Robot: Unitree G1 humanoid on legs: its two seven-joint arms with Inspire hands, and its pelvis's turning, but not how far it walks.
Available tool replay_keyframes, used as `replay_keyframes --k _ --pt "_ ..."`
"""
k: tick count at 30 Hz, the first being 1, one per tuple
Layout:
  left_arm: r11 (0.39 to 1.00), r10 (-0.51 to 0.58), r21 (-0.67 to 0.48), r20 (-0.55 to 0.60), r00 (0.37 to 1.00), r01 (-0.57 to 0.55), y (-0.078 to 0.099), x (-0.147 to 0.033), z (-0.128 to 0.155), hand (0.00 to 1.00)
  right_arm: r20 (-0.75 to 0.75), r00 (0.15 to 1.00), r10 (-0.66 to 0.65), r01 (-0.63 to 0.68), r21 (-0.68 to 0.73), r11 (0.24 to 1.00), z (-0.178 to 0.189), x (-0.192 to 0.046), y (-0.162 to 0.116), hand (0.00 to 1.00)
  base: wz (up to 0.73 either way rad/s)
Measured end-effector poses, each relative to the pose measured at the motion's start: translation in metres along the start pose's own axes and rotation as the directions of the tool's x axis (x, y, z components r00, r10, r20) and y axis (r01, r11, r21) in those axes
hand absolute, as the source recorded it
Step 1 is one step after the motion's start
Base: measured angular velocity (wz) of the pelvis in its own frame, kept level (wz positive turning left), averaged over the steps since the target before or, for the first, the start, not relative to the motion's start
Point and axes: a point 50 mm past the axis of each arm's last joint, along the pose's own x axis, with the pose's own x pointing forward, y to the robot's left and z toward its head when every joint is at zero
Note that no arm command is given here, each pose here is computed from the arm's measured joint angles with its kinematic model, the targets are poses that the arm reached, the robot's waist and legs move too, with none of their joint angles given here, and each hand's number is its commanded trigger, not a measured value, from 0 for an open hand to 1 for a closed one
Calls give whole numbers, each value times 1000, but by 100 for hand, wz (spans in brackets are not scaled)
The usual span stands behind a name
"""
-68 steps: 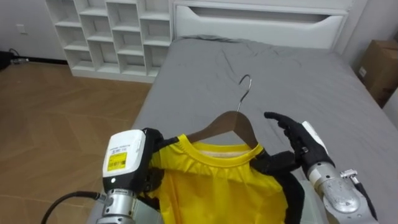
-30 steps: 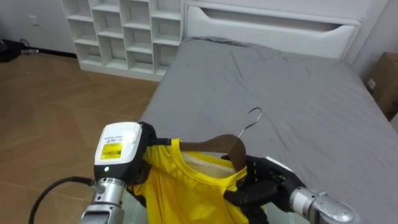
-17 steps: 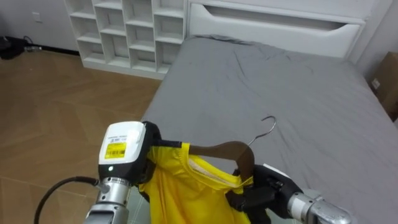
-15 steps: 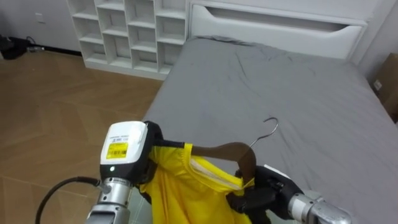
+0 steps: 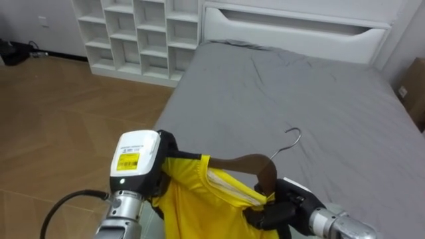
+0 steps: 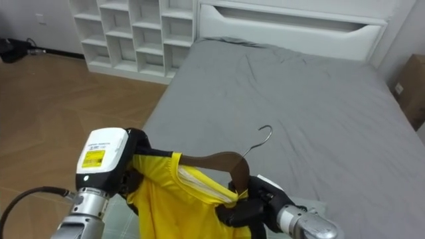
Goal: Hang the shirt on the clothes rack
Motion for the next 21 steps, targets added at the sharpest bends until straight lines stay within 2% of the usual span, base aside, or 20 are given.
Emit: replay_keyframes --k 4,21 --pt "999 5 -37 -11 1000 -5 0 0 1 0 -5 1000 -6 6 -9 1000 0 0 -1 100 0" --pt "999 -32 -29 -32 999 31 -8 -3 -4 0 -14 999 -43 42 -94 995 9 0 -7 100 0"
